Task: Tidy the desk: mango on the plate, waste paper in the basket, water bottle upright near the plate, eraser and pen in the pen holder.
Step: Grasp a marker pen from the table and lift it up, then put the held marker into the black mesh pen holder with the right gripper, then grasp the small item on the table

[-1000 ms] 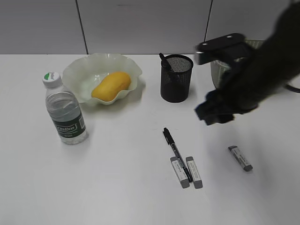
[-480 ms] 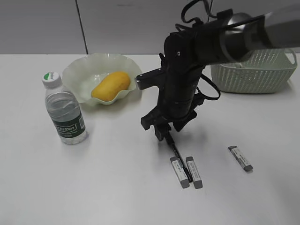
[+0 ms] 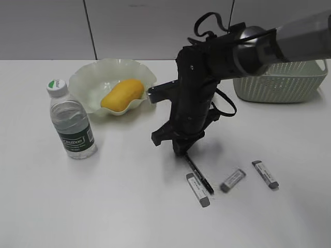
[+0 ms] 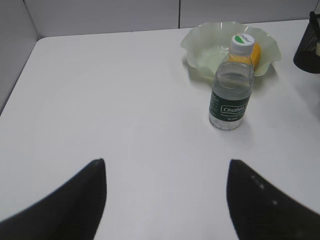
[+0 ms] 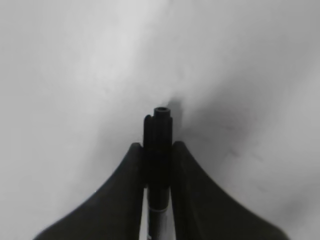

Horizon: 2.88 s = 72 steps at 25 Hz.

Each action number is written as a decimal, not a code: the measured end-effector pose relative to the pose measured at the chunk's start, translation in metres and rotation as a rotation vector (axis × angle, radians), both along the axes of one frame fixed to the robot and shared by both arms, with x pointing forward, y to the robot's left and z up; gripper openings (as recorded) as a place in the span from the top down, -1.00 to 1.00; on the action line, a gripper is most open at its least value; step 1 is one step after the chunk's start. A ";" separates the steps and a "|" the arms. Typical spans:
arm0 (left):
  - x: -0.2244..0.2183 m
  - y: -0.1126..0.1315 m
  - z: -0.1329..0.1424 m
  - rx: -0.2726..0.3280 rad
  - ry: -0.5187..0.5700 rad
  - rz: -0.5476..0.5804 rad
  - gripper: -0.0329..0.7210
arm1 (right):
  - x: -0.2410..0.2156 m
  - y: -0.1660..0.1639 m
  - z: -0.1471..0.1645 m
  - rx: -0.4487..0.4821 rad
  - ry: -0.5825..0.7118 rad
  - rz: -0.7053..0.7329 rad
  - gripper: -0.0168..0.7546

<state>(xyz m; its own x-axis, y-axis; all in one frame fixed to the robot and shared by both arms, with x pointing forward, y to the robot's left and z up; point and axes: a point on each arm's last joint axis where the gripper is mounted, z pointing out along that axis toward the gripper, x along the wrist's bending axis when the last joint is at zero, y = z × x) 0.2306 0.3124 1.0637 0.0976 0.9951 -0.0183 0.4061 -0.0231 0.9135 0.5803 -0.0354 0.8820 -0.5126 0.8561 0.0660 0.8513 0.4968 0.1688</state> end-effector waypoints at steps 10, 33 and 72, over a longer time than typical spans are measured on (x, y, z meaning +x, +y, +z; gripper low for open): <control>0.000 0.000 0.000 0.000 0.000 0.000 -0.57 | -0.001 -0.029 0.212 0.548 -1.041 0.075 0.62; 0.000 0.000 0.000 0.000 0.000 0.000 -0.57 | 0.043 -0.089 0.124 0.505 -1.033 -0.146 -0.48; 0.188 -0.169 0.073 -0.089 0.180 -0.721 -0.23 | -0.347 -0.268 0.174 0.388 -0.880 -0.174 0.16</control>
<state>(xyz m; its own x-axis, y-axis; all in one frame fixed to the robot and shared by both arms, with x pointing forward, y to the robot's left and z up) 0.4183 0.1439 1.1371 0.7132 0.6793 -0.1729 0.4615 -0.2694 0.8453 0.2333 -0.3033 1.0562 -0.3825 0.9239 0.0132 0.3985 0.1521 0.9045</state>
